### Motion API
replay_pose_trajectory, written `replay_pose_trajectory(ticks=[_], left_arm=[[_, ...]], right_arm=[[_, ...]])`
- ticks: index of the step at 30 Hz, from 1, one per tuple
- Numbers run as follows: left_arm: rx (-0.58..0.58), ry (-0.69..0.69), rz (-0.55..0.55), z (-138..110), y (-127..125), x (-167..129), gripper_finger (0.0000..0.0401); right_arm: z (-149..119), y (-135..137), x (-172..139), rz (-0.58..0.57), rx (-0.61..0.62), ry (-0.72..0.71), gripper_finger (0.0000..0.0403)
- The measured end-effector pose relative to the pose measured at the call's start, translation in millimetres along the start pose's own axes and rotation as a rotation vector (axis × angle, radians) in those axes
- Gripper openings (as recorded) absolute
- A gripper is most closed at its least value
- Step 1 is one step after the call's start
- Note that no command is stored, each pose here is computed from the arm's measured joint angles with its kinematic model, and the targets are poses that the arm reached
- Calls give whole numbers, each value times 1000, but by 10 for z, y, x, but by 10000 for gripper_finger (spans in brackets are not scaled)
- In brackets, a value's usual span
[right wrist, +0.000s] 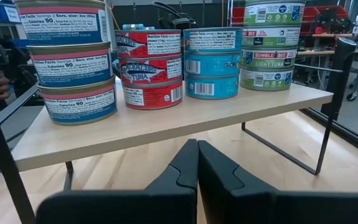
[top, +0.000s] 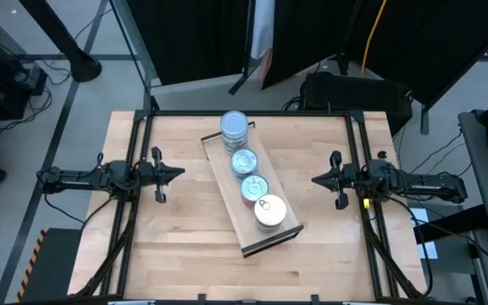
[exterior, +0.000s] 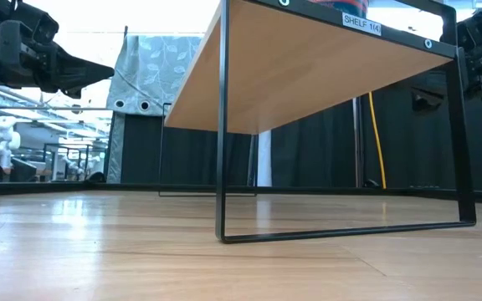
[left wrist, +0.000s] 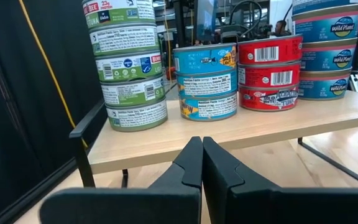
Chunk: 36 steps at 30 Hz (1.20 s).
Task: Stack canned seafood by type on shelf
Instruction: Return to home position
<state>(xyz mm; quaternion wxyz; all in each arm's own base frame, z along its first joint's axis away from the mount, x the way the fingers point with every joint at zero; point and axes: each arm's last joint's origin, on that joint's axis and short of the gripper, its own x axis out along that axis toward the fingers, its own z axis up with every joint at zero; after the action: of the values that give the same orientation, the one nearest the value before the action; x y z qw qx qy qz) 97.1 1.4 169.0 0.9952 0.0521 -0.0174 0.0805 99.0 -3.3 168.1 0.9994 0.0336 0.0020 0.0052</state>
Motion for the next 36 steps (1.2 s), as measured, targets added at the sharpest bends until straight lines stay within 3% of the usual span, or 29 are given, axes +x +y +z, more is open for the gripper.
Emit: replay_pose_trajectory(ticks=[9, 23, 36], left_arm=[[-10, -6, -97, -1, -29, -1, 1], [-3, -24, -32, 19, -7, -2, 1], [5, -13, -31, 10, -7, -1, 26]], right_arm=[[0, -2, 0, -8, 0, -1, 0], [1, -2, 0, -8, 0, -1, 0], [1, -2, 0, -9, 0, -2, 0]])
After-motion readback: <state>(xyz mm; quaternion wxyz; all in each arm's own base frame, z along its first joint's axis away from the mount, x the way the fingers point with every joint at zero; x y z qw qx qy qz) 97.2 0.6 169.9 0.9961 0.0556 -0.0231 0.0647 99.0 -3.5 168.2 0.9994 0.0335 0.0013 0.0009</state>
